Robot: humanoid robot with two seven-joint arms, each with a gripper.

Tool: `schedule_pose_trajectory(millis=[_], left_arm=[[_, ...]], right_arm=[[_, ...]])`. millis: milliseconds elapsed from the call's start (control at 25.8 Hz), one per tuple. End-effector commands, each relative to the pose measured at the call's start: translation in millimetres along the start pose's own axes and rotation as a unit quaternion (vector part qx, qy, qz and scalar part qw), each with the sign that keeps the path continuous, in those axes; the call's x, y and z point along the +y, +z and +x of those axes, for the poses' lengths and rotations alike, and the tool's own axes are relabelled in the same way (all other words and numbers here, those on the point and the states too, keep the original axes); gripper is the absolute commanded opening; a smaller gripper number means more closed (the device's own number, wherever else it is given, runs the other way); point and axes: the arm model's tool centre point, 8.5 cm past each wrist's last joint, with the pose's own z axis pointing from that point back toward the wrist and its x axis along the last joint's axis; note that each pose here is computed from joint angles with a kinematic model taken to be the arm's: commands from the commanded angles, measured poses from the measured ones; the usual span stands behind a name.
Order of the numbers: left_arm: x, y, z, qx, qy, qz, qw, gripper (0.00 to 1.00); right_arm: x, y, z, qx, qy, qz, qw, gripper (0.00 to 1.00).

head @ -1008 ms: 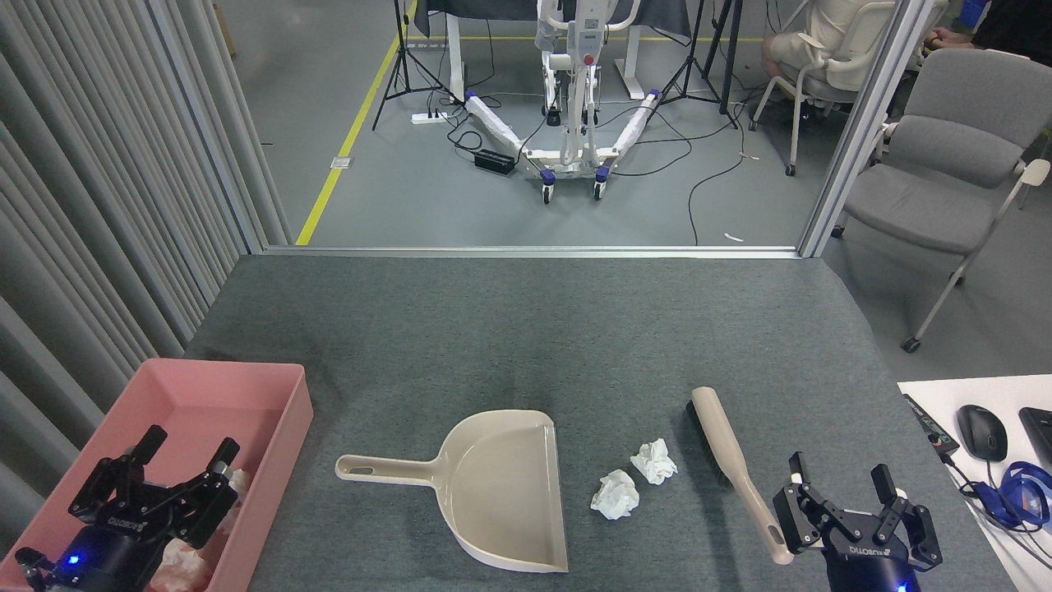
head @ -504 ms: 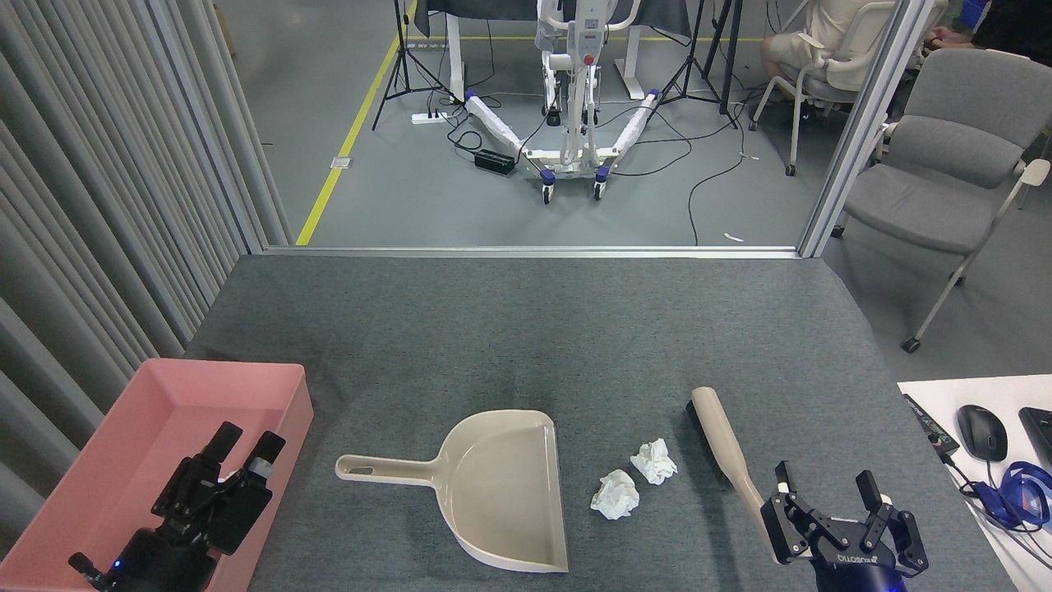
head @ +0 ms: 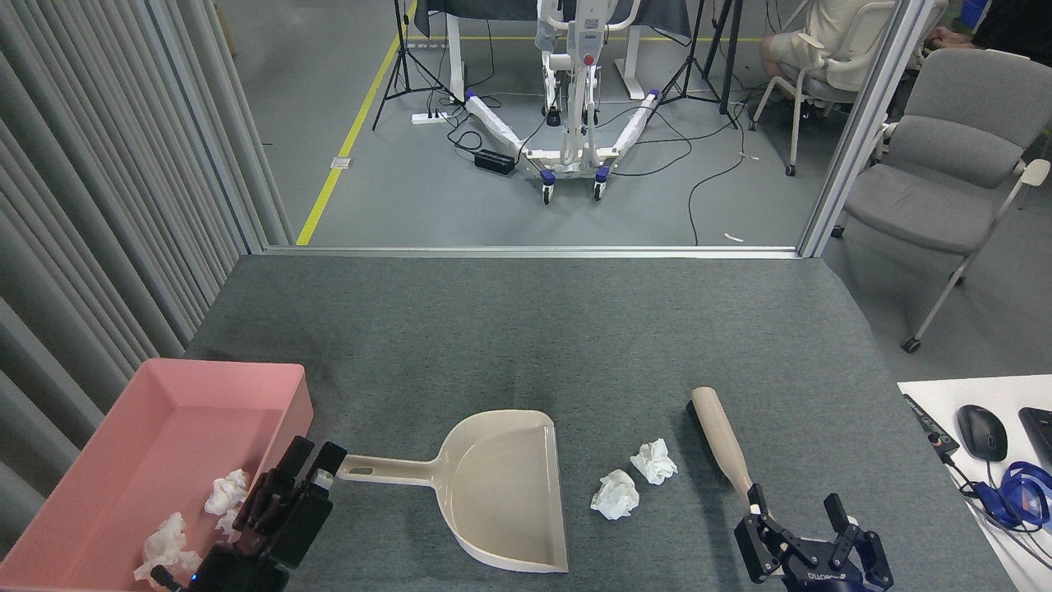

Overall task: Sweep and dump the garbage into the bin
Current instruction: 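Move the left gripper to the dustpan handle and the right to the brush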

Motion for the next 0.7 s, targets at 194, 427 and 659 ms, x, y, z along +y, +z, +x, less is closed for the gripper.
schedule_pose_trajectory(millis=[194, 427, 659], left_arm=[[-29, -12, 5, 0.055, 0.033, 0.002, 0.998, 1.00], [-54, -13, 2, 0.091, 0.061, -0.001, 0.994, 1.00], [-65, -6, -10, 0.113, 0.064, -0.014, 0.991, 0.99]], right_arm=[[17.4, 4, 5, 0.000, -0.005, 0.024, 1.000, 0.98], [22.6, 4, 6, 0.007, 0.003, 0.030, 1.000, 0.98], [27.7, 5, 4, 0.009, 0.002, 0.037, 0.999, 0.98]])
